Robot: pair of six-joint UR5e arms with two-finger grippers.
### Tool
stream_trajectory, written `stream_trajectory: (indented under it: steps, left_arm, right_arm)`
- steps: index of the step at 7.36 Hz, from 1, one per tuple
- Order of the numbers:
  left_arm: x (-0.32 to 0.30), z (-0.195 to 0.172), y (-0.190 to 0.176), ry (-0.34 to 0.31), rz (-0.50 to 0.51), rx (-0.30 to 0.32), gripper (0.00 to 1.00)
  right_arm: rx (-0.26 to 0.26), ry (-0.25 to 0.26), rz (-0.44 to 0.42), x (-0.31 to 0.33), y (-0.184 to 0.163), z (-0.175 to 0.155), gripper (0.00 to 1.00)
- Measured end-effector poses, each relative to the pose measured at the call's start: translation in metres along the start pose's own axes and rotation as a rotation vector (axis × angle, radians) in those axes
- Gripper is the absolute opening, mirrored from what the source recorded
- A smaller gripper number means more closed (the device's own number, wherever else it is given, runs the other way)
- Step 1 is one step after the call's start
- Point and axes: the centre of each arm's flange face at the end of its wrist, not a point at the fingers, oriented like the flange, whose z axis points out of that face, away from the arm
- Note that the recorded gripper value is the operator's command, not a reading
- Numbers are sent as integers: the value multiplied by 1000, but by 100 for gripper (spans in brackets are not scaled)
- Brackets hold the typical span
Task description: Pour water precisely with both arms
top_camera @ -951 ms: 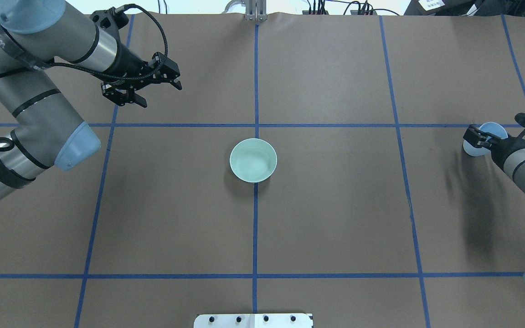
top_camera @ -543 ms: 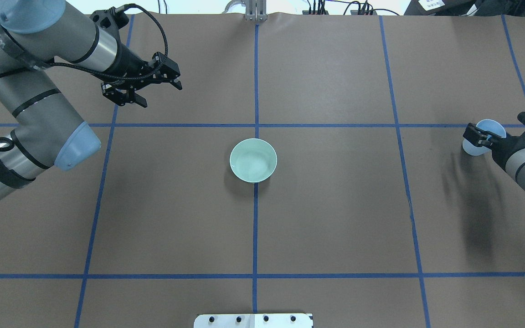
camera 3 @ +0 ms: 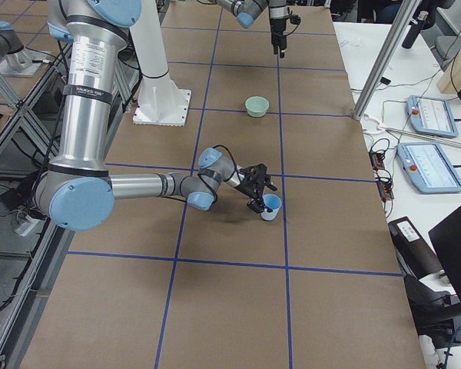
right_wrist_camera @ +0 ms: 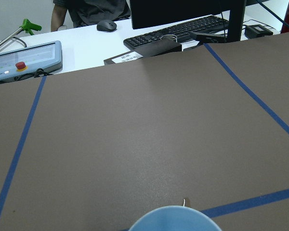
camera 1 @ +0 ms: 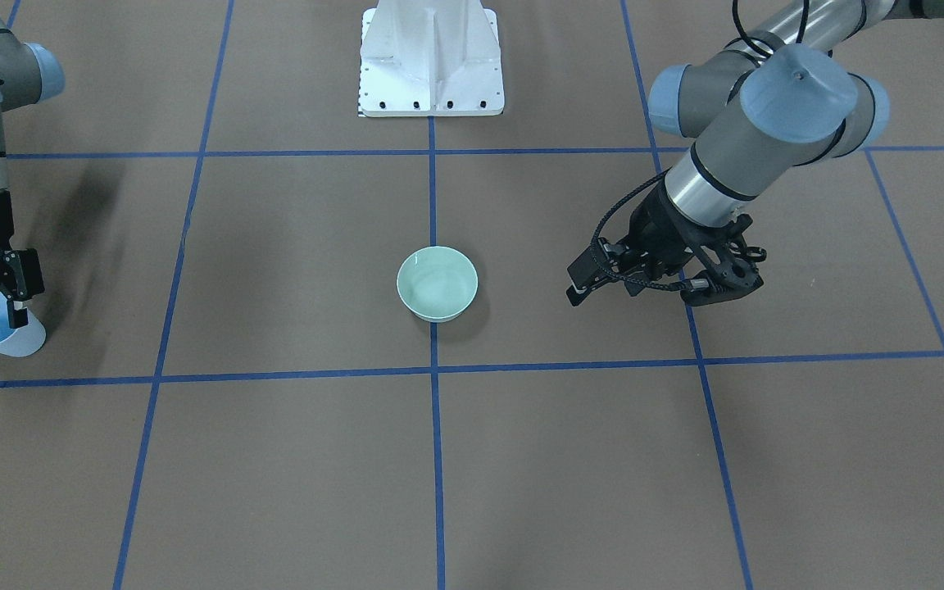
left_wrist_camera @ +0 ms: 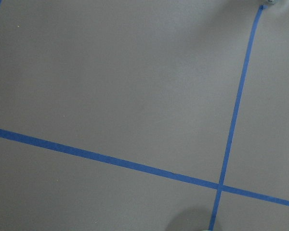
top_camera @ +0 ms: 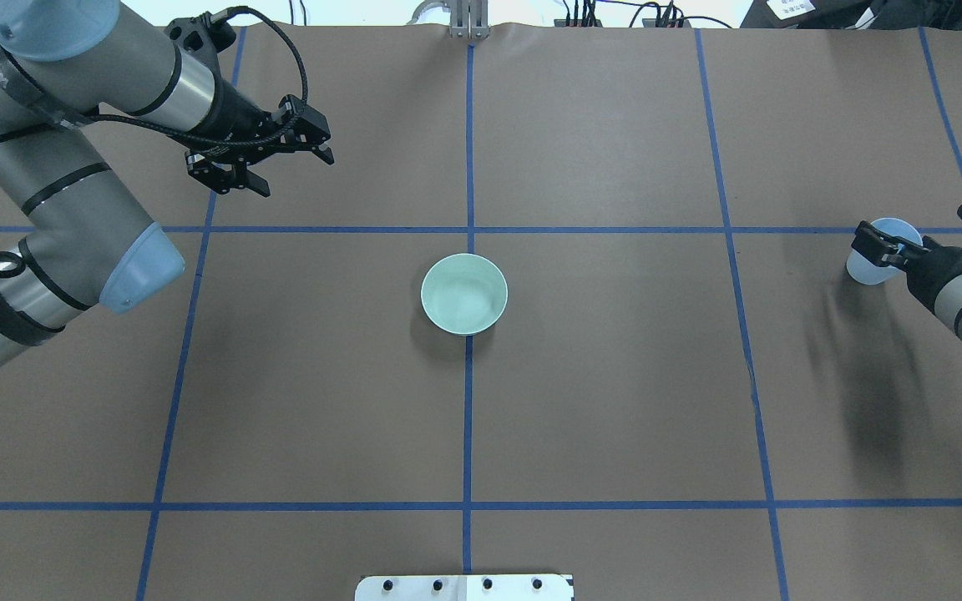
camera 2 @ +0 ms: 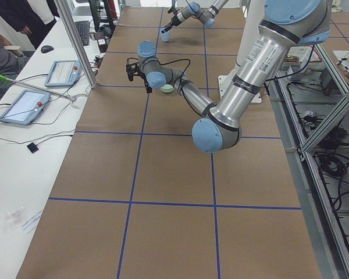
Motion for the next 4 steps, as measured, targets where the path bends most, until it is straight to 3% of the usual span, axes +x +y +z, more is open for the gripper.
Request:
stream_trajectory:
  steps: [2,4]
  left_arm:
    - [-1,3,1,-3,-4,-4,100]
    - [14,31,34,-10,-35,-48,99]
  right_arm:
    - [-1,-4,-8,2,-3,-8,100]
    - [6,-11,-59,1,-13,-13,100]
